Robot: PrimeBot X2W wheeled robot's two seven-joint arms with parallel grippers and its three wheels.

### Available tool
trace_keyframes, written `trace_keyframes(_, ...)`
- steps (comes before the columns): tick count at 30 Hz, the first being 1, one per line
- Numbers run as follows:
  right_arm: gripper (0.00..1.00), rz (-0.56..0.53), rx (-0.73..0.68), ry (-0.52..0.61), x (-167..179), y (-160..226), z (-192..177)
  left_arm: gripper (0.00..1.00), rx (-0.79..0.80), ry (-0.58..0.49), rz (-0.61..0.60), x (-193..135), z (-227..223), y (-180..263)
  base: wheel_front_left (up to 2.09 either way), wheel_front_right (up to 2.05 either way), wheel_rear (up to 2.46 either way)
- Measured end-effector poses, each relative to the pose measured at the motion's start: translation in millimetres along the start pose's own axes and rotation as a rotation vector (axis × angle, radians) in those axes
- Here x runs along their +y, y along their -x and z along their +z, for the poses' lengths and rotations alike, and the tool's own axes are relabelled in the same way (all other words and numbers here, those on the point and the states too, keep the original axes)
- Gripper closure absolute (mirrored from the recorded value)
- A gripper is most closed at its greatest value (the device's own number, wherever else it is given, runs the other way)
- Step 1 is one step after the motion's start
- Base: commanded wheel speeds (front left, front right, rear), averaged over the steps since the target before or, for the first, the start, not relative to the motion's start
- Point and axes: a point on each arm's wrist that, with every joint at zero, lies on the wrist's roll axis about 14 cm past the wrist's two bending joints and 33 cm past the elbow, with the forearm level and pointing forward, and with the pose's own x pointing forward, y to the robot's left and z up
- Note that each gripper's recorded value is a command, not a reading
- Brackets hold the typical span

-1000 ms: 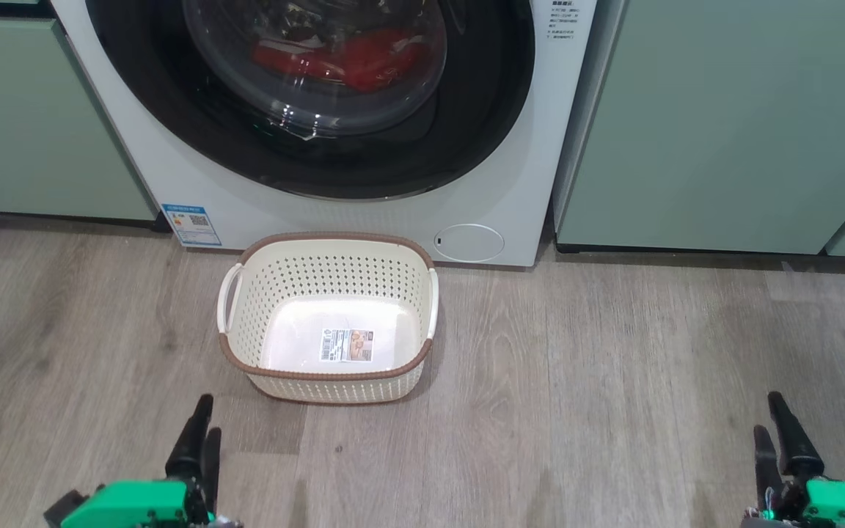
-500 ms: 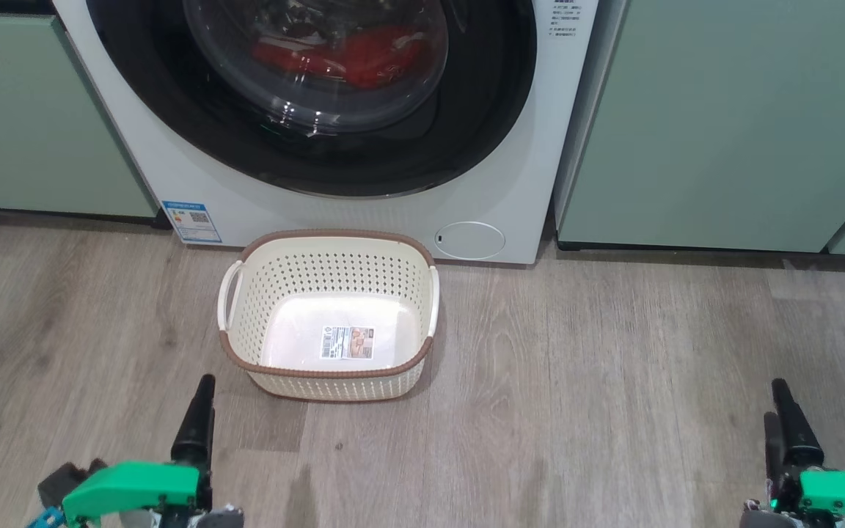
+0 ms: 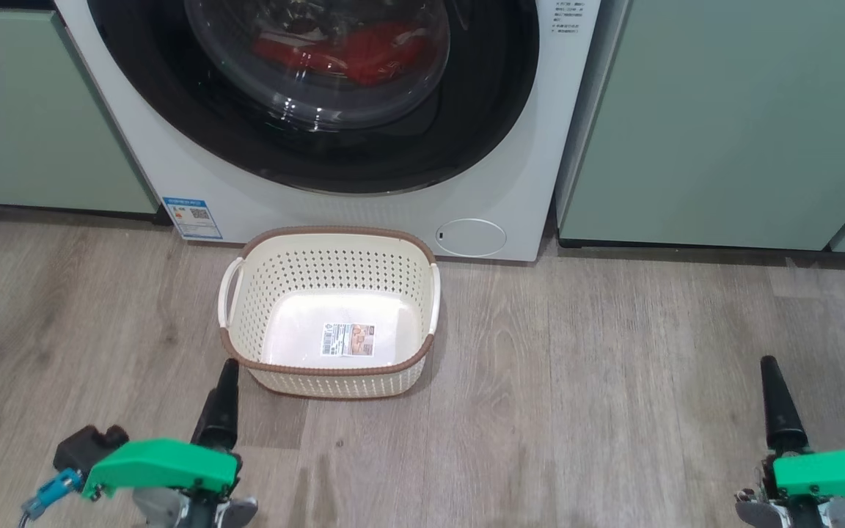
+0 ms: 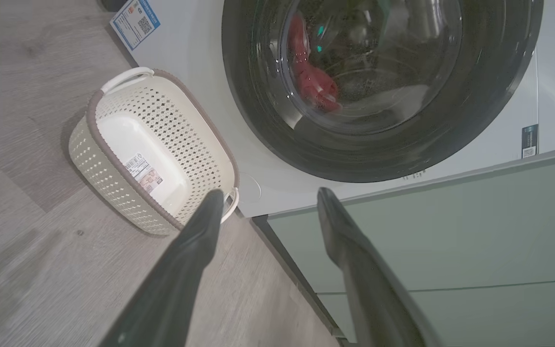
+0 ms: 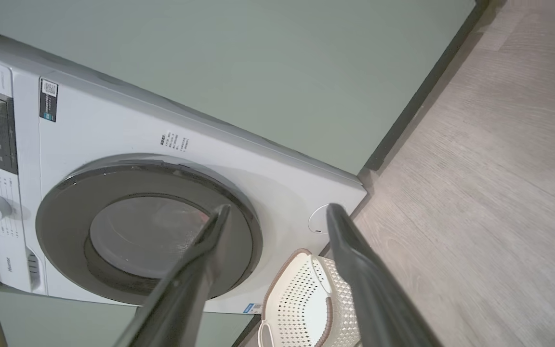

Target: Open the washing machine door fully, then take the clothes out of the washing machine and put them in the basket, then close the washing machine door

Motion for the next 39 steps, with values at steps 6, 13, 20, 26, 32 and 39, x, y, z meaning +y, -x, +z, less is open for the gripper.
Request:
trace_keyframes(6,0.00,0.028,-0.002,0.120,9.2,-2.1,-0.6,0.00,-0.006,-0.096,-0.005,-8.7,0.0,-3.8,0.00,0.00,0.00)
trace_keyframes(13,0.00,0.057,-0.008,0.237,18.8,-4.5,-0.8,0.00,-0.011,-0.213,-0.003,-13.4,0.5,-5.5,0.00,0.00,0.00)
trace_keyframes(20,0.00,0.077,-0.019,0.344,24.6,-5.1,0.1,0.00,-0.028,-0.307,0.001,-18.4,2.8,-6.5,0.00,0.00,0.00)
trace_keyframes(26,0.00,0.098,-0.030,0.451,30.7,-5.6,0.4,0.00,-0.051,-0.405,-0.003,-25.5,7.0,-9.5,0.00,0.00,0.00)
trace_keyframes(32,0.00,0.112,-0.039,0.540,34.6,-6.0,0.2,0.00,-0.073,-0.497,0.000,-28.6,9.4,-9.4,0.00,0.00,0.00)
trace_keyframes(39,0.00,0.136,-0.053,0.640,41.4,-6.3,0.3,0.00,-0.115,-0.581,-0.013,-38.9,15.0,-11.1,0.00,0.00,0.00)
